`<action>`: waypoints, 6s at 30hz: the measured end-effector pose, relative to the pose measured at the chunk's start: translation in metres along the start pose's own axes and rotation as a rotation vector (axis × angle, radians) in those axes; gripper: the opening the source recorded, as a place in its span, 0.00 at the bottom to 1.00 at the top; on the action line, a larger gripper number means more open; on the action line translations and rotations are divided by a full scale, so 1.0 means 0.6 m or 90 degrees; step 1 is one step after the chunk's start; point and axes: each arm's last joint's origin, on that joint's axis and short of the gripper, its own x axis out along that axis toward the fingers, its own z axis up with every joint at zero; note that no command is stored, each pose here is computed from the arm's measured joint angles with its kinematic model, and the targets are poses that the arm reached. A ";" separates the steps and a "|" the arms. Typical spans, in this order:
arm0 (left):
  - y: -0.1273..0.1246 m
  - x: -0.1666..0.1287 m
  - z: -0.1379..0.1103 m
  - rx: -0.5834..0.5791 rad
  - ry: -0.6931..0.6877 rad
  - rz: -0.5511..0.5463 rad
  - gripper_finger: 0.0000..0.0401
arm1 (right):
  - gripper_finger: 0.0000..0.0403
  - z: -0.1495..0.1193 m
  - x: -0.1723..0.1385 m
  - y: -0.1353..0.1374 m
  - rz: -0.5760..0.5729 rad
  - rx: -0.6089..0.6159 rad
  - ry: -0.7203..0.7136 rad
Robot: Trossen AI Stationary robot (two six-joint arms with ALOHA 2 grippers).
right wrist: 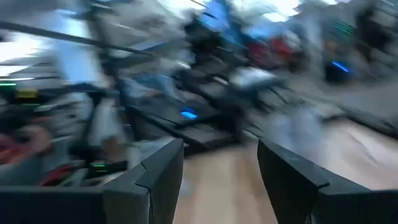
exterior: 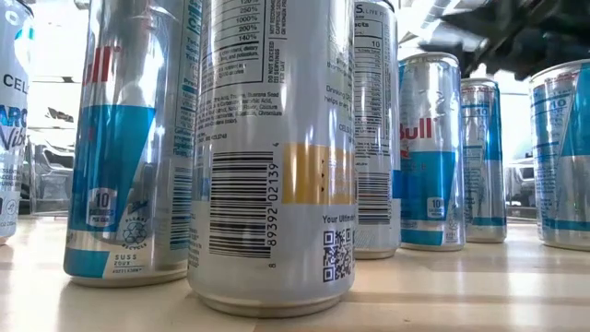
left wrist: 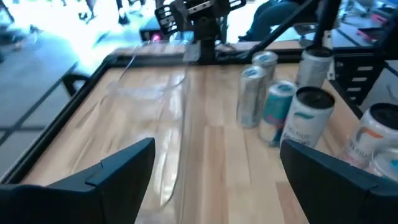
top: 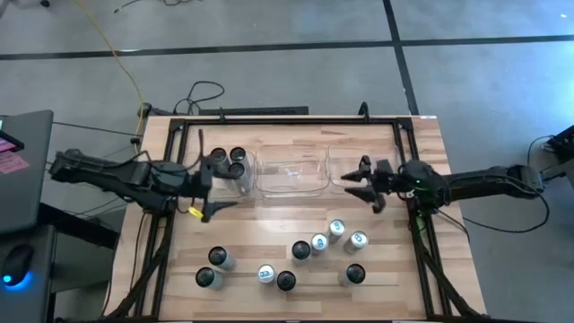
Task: Sort soda cans
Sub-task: Put the blue soda can into the center transparent bin
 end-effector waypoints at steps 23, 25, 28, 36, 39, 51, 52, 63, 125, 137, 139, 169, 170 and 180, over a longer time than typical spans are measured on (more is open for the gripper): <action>-0.034 0.089 -0.035 0.025 0.015 0.004 0.86 | 0.57 0.096 0.087 0.076 -0.005 0.005 0.611; -0.035 0.089 -0.036 0.020 0.019 0.002 0.86 | 0.57 0.105 0.089 0.092 0.008 0.023 0.620; -0.035 0.088 -0.035 0.017 0.016 0.004 0.86 | 0.57 0.119 0.095 0.118 0.052 0.037 0.601; -0.033 0.089 -0.030 0.036 -0.004 0.011 0.86 | 0.57 0.130 0.146 0.130 0.008 -0.010 0.456; -0.033 0.089 -0.030 0.030 -0.003 0.013 0.86 | 0.57 0.112 0.163 0.112 -0.065 -0.073 0.467; -0.044 0.079 -0.066 -0.018 0.125 0.077 0.86 | 0.57 0.079 0.213 0.097 -0.100 -0.145 0.547; -0.047 0.077 -0.068 -0.018 0.133 0.073 0.86 | 0.57 0.078 0.219 0.099 -0.095 -0.144 0.560; -0.068 0.071 -0.062 -0.006 0.105 0.036 0.86 | 0.57 0.039 0.285 0.153 0.036 -0.248 0.647; -0.057 0.073 -0.048 -0.007 0.099 0.067 0.86 | 0.59 -0.055 0.357 0.172 0.147 -0.128 0.749; -0.057 0.073 -0.049 -0.027 0.101 0.068 0.86 | 0.58 -0.040 0.359 0.202 0.141 -0.324 0.730; -0.057 0.072 -0.048 -0.027 0.105 0.067 0.86 | 0.58 -0.027 0.364 0.206 0.146 -0.340 0.720; -0.034 -0.055 -0.016 -0.060 0.087 0.097 0.86 | 0.57 0.111 0.438 0.048 0.038 -0.345 0.530; -0.034 -0.054 -0.016 -0.061 0.088 0.098 0.86 | 0.57 0.113 0.437 0.040 0.028 -0.344 0.532; -0.042 -0.040 -0.021 -0.060 0.109 0.103 0.86 | 0.57 0.134 0.427 -0.039 -0.052 -0.330 0.539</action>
